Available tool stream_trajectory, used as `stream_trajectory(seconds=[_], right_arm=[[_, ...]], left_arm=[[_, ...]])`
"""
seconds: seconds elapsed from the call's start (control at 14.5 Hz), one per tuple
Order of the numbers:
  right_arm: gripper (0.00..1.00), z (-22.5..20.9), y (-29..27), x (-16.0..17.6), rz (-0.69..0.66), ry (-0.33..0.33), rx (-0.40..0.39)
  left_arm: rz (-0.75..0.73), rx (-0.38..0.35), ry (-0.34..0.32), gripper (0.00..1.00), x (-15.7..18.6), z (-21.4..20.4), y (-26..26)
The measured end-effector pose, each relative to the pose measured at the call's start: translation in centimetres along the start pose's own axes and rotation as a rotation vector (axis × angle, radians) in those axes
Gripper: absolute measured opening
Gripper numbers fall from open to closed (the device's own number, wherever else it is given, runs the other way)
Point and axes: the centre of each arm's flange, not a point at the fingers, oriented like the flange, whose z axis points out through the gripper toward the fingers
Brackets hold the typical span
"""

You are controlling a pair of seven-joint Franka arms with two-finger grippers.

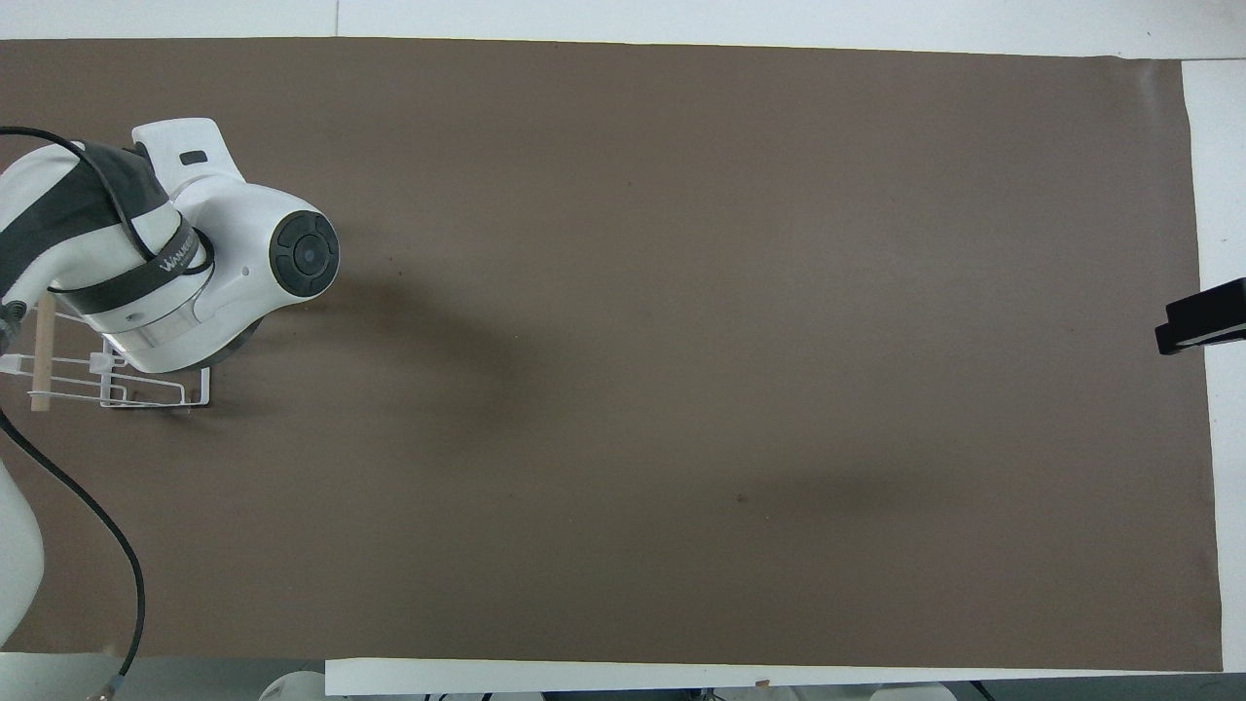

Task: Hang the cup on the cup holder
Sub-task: 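Lower the cup with the left gripper onto the wooden peg of the rack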

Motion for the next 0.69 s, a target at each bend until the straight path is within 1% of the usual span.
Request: stream_trajectory(seconds=[0.14, 0.34, 0.48, 0.69], right_arm=[[1.0, 0.0, 0.5, 0.0, 0.01, -0.001, 0.002], [1.0, 0.2, 1.4, -0.1, 0.027, -0.004, 0.006], [1.0, 0.2, 1.4, -0.1, 0.027, -0.006, 0.008], [1.0, 0.2, 1.3, -0.1, 0.024, -0.006, 0.008]], left_arm=[[-0.014, 0.001, -0.013, 1.0, 0.4, 0.3, 0.0], [-0.064, 0.012, -0.074, 1.0, 1.9, -0.4, 0.5], [-0.072, 0.013, -0.122, 1.0, 4.1, -1.3, 1.1], [-0.055, 0.023, -0.175, 1.0, 8.5, -2.9, 1.4]])
